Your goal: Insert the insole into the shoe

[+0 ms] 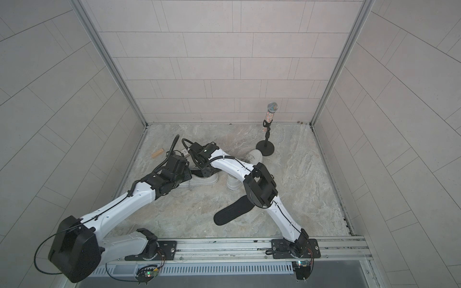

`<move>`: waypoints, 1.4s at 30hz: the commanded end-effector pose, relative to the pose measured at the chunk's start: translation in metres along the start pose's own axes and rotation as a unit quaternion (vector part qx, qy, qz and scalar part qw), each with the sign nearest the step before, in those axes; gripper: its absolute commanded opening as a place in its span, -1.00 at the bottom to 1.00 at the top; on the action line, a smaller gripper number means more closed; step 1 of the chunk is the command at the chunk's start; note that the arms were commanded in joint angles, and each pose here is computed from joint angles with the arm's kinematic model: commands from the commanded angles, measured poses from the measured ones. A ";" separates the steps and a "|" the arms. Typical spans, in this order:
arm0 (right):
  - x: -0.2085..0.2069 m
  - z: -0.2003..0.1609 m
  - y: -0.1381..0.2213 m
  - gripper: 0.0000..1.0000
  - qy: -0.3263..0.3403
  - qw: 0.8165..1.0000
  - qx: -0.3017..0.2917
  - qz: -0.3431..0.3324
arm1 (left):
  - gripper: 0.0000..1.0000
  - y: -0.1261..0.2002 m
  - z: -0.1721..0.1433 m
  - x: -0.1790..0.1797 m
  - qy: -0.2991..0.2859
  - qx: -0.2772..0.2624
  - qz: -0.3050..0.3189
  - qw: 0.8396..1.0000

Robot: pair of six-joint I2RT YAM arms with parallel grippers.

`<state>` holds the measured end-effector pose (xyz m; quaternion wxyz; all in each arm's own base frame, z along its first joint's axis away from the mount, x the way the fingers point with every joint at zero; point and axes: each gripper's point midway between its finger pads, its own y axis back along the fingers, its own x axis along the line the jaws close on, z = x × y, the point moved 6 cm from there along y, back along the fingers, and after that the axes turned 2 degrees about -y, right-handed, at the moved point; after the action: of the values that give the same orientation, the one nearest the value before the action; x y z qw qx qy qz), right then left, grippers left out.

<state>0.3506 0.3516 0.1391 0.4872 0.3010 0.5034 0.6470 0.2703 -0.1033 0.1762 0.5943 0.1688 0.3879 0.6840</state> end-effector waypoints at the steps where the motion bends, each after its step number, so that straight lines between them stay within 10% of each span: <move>1: -0.025 -0.008 0.003 -0.36 0.000 0.998 0.024 -0.058 | -1.00 0.013 0.017 0.012 0.006 -0.053 0.037 0.998; 6: -0.026 -0.011 -0.015 -0.41 0.014 0.996 0.050 -0.067 | -1.00 0.013 0.017 0.009 -0.007 -0.048 0.031 0.998; 12: -0.006 0.009 0.023 0.27 -0.034 0.998 -0.020 0.050 | -1.00 0.007 0.013 0.004 -0.013 -0.035 0.021 0.999; 22: 0.030 0.016 0.017 0.64 -0.006 0.993 -0.015 0.118 | -1.00 0.006 0.015 -0.002 -0.017 -0.032 0.007 0.999; 31: 0.008 0.007 -0.019 0.53 0.020 0.999 0.025 0.007 | -1.00 0.012 0.019 -0.001 -0.021 -0.046 0.003 0.999; 42: -0.011 -0.026 -0.005 -0.32 -0.039 0.998 0.021 0.045 | -1.00 0.008 0.027 0.010 -0.018 -0.066 0.052 0.996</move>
<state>0.3420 0.3519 0.1328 0.4578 0.3330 0.4790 0.6709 0.2703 -0.1004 0.1796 0.6012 0.1842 0.3582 0.6902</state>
